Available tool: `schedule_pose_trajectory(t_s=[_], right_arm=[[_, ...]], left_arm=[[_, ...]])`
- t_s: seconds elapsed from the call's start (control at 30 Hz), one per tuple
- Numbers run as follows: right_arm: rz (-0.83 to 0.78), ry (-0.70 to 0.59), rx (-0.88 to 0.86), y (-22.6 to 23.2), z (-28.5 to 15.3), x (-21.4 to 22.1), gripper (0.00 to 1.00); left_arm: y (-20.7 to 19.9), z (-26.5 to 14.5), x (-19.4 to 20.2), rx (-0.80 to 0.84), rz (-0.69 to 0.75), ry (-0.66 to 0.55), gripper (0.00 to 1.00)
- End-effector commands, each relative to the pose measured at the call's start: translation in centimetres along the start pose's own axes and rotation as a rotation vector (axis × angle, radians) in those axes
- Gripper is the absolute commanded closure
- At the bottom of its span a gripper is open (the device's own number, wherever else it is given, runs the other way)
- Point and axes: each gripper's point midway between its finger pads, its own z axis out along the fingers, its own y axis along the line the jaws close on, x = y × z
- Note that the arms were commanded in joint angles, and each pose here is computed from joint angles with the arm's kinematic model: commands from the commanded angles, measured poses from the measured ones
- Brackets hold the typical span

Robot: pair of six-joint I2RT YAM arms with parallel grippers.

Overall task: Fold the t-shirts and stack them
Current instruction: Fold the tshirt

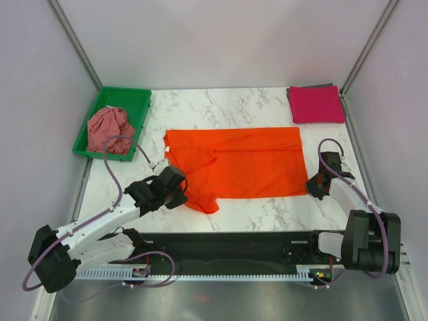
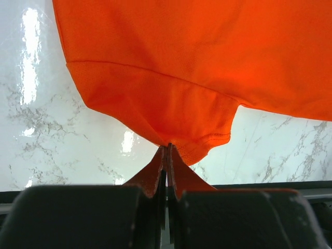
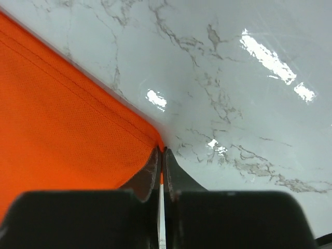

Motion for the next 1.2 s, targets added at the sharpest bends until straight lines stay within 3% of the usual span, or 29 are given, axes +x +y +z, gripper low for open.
schedule_pose_trajectory(t_s=[0.0, 0.6, 0.93, 1.17], right_arm=[[-0.007, -0.049, 0.014, -0.1, 0.0, -1.1, 1.0], [-0.153, -0.133, -0.136, 5.8, -3.2, -6.5, 1.0], [-0.24, -0.072, -0.113, 8.8, -0.3, -8.1, 1.0], [-0.296, -0.101, -0.085, 11.3, 0.1, -9.7, 1.0]], left_arm=[[-1.7, -1.1, -2.6, 0.038, 0.036, -0.089, 0.98], [-1.4, -0.8, -11.1, -0.016, 0.041, -0.17, 0.98], [-1.8, 1.4, -15.8, -0.045, 0.048, -0.177, 0.98], [-1.1, 3.8, -17.4, -0.073, 0.068, -0.141, 0.98]])
